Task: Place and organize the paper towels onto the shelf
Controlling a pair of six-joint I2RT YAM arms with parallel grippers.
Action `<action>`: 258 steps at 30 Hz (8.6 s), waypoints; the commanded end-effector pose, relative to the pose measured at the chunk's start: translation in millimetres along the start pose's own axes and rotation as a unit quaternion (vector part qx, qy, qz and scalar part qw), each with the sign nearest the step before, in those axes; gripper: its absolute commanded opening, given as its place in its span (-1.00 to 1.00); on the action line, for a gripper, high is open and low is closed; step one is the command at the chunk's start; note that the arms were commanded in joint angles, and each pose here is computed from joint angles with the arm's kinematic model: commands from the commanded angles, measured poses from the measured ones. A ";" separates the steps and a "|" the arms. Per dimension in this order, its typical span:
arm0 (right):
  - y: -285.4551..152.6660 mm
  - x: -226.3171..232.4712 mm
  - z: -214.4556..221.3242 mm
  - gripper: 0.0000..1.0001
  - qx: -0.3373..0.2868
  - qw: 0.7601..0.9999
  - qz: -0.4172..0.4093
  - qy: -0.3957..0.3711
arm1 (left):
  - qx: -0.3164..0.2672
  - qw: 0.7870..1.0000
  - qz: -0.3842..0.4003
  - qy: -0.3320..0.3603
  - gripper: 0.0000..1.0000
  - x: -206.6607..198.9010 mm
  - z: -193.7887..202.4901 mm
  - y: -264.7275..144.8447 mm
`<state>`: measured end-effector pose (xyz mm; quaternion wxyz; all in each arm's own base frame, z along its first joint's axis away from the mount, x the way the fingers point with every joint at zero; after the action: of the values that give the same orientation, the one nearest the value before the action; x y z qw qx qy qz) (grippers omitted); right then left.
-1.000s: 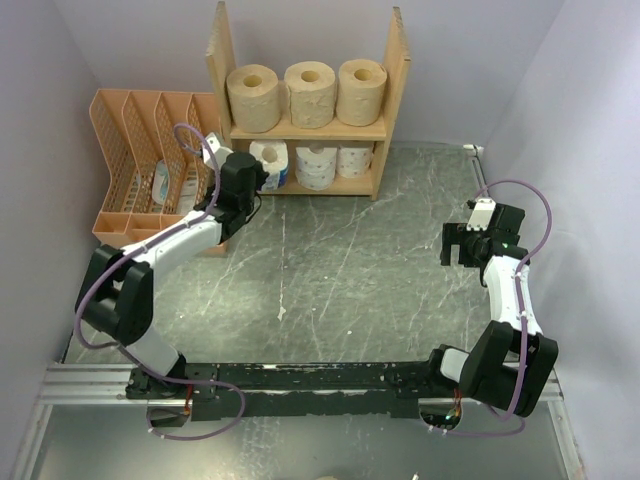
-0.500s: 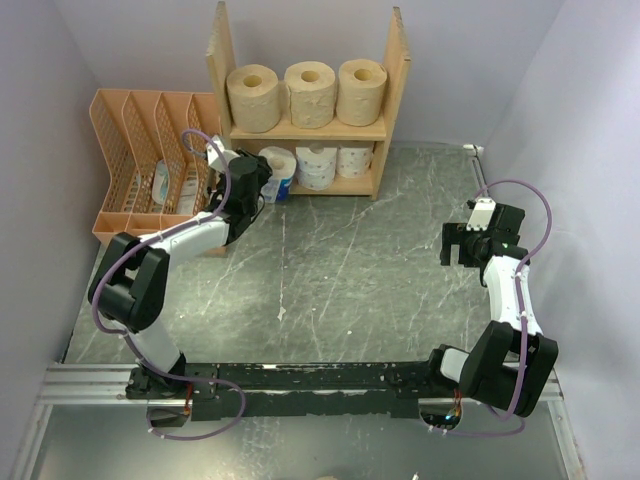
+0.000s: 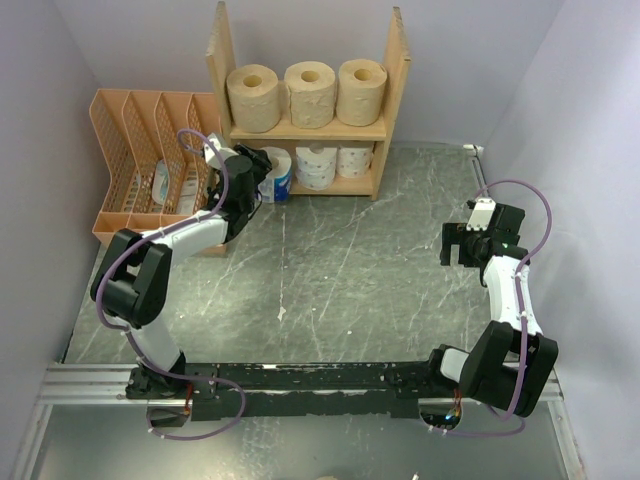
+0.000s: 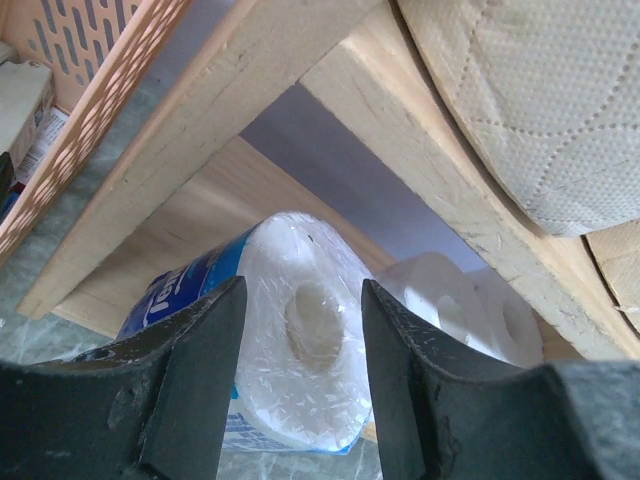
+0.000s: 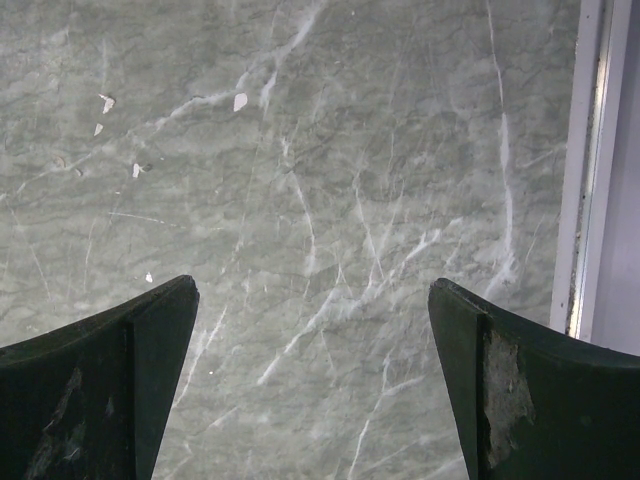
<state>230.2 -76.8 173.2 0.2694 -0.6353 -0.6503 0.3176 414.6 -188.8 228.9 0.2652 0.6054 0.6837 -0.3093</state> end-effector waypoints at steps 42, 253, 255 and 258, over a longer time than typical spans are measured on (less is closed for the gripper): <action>-11.0 2.3 -6.4 1.00 -0.024 0.999 -0.021 -0.015 | 0.166 0.949 0.139 0.230 0.06 -3.3 -19.4 -60.5; -20.6 -7.4 -14.0 1.00 -0.061 0.991 0.101 0.061 | 0.193 0.970 0.064 0.136 0.91 35.2 -88.8 -120.1; -23.4 -6.9 -15.6 1.00 -0.070 0.990 0.103 0.064 | 0.191 0.965 0.075 0.165 0.91 37.8 -97.5 -138.1; -30.3 -5.1 -18.8 1.00 -0.093 0.987 0.106 0.073 | 0.198 0.958 0.063 0.198 0.92 50.8 -101.9 -158.1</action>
<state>226.8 -81.6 198.7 0.2400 -0.7264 -0.5860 0.2672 283.7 -104.1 294.5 0.1196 0.7207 0.6025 -0.3213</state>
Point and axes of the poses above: each gripper's point midway between its finger pads, its own y axis out along the fingers, its own x axis along the line the jaws close on, z = x × y, the point moved 9 cm from there along -y, back along the fingers, and after that the axes turned 3 degrees about -y, right-handed, at the moved point
